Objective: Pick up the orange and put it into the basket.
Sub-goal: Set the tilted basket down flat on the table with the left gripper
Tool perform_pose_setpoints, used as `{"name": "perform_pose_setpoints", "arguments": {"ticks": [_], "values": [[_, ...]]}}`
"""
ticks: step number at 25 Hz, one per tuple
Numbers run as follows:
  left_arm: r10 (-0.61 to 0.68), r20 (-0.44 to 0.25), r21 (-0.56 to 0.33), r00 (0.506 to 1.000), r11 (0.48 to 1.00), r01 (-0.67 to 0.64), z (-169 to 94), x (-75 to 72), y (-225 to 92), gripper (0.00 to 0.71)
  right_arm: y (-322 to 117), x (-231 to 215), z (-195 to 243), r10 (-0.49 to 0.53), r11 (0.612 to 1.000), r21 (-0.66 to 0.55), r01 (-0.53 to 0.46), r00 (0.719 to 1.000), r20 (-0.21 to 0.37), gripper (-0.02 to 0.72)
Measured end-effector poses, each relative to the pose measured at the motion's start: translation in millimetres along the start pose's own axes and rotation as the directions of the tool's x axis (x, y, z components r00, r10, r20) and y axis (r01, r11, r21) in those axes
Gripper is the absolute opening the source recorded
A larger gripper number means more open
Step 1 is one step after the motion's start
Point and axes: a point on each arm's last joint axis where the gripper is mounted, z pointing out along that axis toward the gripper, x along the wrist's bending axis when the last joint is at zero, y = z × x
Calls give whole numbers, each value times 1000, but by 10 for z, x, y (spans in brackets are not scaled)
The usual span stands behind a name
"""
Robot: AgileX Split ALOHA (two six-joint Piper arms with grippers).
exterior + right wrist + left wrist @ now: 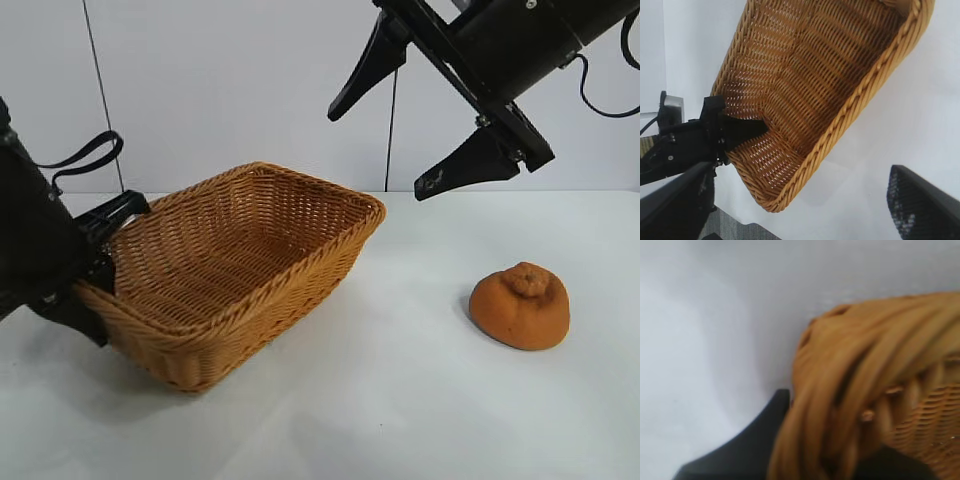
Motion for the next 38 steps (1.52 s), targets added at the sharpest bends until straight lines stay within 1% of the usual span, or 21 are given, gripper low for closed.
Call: {"name": "perform_pose_setpoints", "arguments": {"ticks": [3,6,9,12,16,18,22,25,29,36,37,38], "values": [[53,32,-3,998,999,-53,-89,-155,33,97,-1,0,0,0,1000,1,0,1000,0,642],[112,37,10,993,994,-113,-150,-253,110,97,-2,0,0,0,1000,2,0,1000,0,642],[175,9,61,985,983,-175,-126,-260,228,97,-4,0,0,-1,1000,4,1,1000,0,642],[270,-13,117,963,956,-267,-86,-242,344,97,-6,-1,0,-2,1000,7,2,1000,1,642],[424,-4,171,906,893,-417,-84,-290,425,97,-9,-1,0,-3,1000,10,3,1000,1,642],[502,5,208,865,845,-492,-70,-333,437,97,-10,-1,0,-3,1000,11,3,1000,1,642],[617,22,286,787,750,-596,42,-407,458,97,-12,-2,0,-4,1000,13,4,1000,2,642],[661,41,289,749,710,-642,108,-475,487,97,-14,-1,0,-4,1000,15,4,1000,1,642],[686,50,267,726,691,-671,201,-493,524,97,-14,-2,0,-4,1000,15,4,1000,2,642],[712,52,268,700,666,-696,409,-453,557,96,-13,-2,0,-4,1000,14,4,1000,2,642],[712,52,267,700,666,-697,413,-453,558,101,-13,-2,0,-4,1000,14,4,1000,2,642],[711,55,267,701,666,-697,413,-455,556,122,-12,-2,0,-4,1000,13,4,1000,2,642]]}}
